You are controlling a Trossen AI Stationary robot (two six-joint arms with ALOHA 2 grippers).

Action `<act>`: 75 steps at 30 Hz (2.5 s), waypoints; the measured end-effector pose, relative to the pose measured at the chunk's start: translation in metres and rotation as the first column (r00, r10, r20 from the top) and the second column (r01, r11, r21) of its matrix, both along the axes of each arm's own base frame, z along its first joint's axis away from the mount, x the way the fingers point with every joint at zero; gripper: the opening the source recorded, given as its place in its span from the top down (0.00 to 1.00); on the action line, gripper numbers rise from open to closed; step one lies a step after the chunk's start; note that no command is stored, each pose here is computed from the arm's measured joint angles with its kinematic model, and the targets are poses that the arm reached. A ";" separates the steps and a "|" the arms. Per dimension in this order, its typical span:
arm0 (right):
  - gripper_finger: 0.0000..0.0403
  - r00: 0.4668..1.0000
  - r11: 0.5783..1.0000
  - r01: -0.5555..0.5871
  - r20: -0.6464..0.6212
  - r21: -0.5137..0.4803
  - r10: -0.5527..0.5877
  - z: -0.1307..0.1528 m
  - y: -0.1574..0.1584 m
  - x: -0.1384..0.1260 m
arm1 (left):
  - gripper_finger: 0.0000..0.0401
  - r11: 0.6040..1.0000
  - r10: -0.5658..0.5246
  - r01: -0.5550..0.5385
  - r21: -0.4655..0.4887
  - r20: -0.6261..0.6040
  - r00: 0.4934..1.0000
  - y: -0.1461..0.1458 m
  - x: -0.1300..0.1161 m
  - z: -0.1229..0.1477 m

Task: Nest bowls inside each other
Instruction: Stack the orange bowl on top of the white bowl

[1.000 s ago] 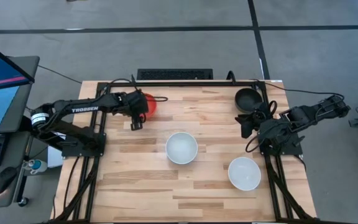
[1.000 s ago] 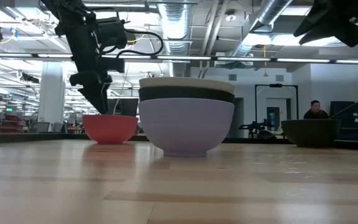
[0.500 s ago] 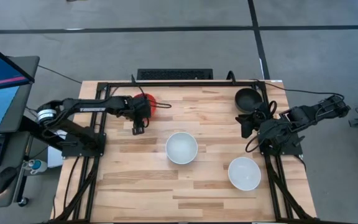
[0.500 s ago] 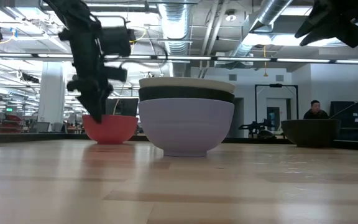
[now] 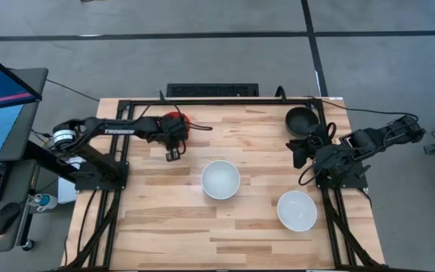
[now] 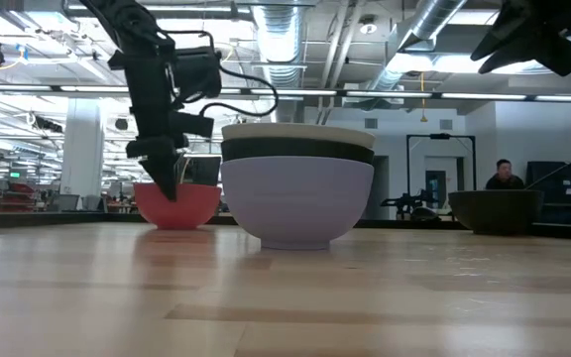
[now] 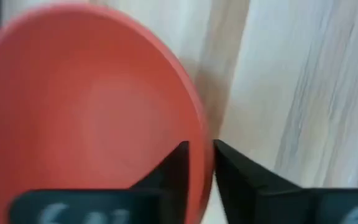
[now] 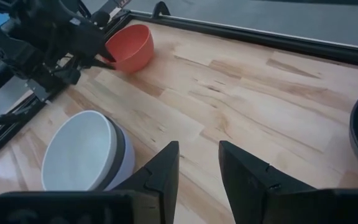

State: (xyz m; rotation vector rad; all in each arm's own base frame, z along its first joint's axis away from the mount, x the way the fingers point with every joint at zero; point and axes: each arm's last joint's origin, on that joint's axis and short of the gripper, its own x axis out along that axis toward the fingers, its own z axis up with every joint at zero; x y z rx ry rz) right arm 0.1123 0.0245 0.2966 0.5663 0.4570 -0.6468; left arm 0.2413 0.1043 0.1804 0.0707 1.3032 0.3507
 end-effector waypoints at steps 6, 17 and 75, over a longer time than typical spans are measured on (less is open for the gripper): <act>0.66 1.000 1.000 -0.001 -0.008 -0.004 0.001 0.000 0.000 0.000 | 0.98 0.991 0.086 -0.087 0.105 0.016 0.996 0.004 0.001 0.001; 0.66 1.000 1.000 -0.003 -0.012 0.006 0.003 -0.001 0.000 -0.001 | 0.99 0.983 0.128 -0.123 -0.134 0.022 0.992 -0.012 0.004 0.005; 0.66 0.988 0.998 0.068 -0.137 0.019 -0.065 -0.011 -0.006 -0.016 | 1.00 0.951 -0.125 0.158 -0.267 0.135 0.983 -0.200 0.185 0.133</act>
